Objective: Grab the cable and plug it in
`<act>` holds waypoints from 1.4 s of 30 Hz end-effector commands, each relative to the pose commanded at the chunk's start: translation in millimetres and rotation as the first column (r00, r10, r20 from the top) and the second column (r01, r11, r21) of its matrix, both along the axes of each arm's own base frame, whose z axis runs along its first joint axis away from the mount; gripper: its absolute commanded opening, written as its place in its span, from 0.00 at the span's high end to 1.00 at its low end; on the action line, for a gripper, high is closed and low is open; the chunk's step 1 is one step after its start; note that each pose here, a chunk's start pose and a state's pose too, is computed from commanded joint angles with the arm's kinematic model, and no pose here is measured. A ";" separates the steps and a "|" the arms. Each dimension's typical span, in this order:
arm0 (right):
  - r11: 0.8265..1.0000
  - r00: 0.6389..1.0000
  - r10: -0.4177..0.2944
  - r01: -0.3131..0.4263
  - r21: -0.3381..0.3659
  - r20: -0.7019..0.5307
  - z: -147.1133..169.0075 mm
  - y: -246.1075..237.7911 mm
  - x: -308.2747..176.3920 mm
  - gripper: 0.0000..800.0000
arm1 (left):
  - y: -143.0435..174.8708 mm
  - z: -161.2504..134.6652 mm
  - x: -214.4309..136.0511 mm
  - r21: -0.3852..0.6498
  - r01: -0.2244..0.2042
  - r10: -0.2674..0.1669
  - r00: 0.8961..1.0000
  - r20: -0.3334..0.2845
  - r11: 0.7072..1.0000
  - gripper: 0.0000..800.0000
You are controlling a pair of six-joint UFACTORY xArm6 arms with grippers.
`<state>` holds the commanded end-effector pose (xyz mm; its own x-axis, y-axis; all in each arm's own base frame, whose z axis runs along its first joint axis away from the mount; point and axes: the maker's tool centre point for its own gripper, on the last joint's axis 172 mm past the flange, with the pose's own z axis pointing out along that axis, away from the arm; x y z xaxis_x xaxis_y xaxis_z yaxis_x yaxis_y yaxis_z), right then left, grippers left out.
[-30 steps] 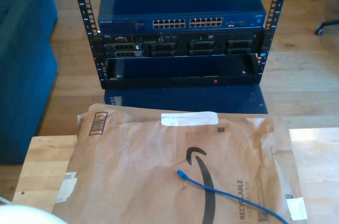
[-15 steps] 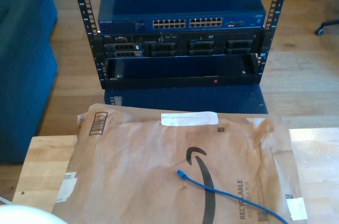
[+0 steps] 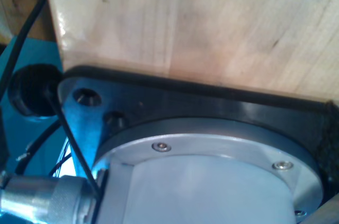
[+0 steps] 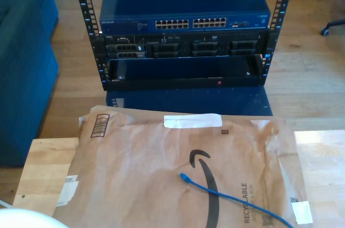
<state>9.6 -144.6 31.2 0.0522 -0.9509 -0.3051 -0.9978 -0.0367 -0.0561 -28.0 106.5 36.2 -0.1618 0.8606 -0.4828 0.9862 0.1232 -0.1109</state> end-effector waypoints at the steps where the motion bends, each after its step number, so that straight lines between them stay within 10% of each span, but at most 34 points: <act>1: 1.000 1.000 0.000 0.000 0.000 0.000 0.0 0.0 0.0 0.01 | 0.0 0.0 0.0 0.000 0.000 0.000 1.000 0.000 1.000 0.00; 29: 1.000 1.000 0.017 -0.017 -0.005 -0.001 2.3 -2.2 2.3 0.01 | 0.0 0.0 0.0 0.000 0.000 0.000 1.000 0.000 1.000 0.00; 42: 0.984 0.999 0.039 -0.039 -0.174 0.000 35.6 -40.6 9.2 0.01 | 0.0 0.0 0.0 0.000 0.000 0.000 1.000 0.000 1.000 0.00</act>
<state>18.8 -185.3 66.8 0.0912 -0.9866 -0.1353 -0.9952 -0.0853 -0.0488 -28.0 106.5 36.2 -0.1618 0.8606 -0.4828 0.9862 0.1232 -0.1109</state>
